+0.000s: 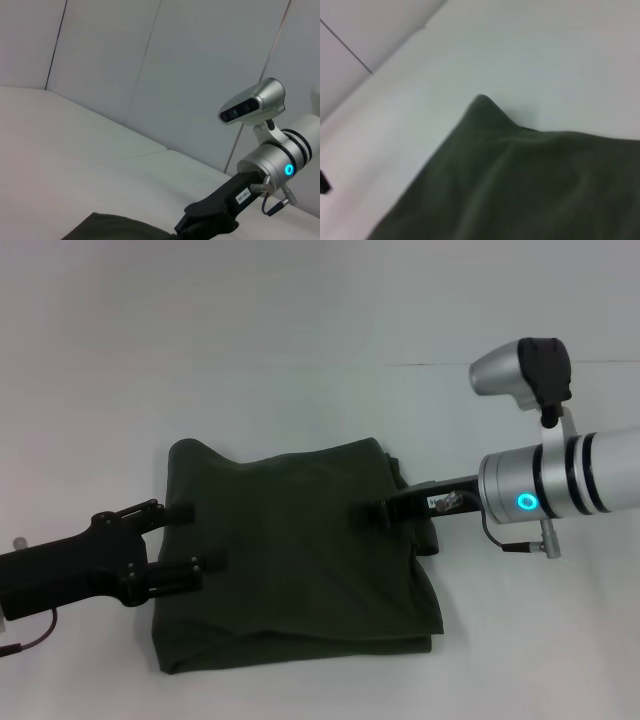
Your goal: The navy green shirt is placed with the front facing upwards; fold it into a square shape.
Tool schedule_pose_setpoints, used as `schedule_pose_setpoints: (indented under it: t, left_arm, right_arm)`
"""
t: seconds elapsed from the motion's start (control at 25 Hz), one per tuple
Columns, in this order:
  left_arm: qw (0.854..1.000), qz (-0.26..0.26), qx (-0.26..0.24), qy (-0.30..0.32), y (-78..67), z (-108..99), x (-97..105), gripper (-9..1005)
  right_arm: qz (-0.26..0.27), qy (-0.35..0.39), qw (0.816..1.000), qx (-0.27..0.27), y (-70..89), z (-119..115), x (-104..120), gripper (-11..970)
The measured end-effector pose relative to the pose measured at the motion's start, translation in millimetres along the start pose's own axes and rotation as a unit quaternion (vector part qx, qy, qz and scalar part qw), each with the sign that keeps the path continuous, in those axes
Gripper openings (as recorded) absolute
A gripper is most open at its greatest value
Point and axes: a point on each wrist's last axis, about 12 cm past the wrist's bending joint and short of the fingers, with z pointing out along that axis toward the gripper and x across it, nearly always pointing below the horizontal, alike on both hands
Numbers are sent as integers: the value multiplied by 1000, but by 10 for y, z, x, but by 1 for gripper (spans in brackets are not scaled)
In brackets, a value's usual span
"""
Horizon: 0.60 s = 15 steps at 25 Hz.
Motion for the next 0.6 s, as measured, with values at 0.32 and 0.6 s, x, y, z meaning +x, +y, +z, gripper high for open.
schedule_pose_setpoints:
  t: [0.32,0.6]
  left_arm:
    - [1000,0,-1,1,2,-2,0,886]
    - [1000,-1,0,-1,-2,-3,1,886]
  right_arm:
    - [-12,4,998,65,-121,64,47,8]
    - [2,-32,993,116,-276,-3,34,12]
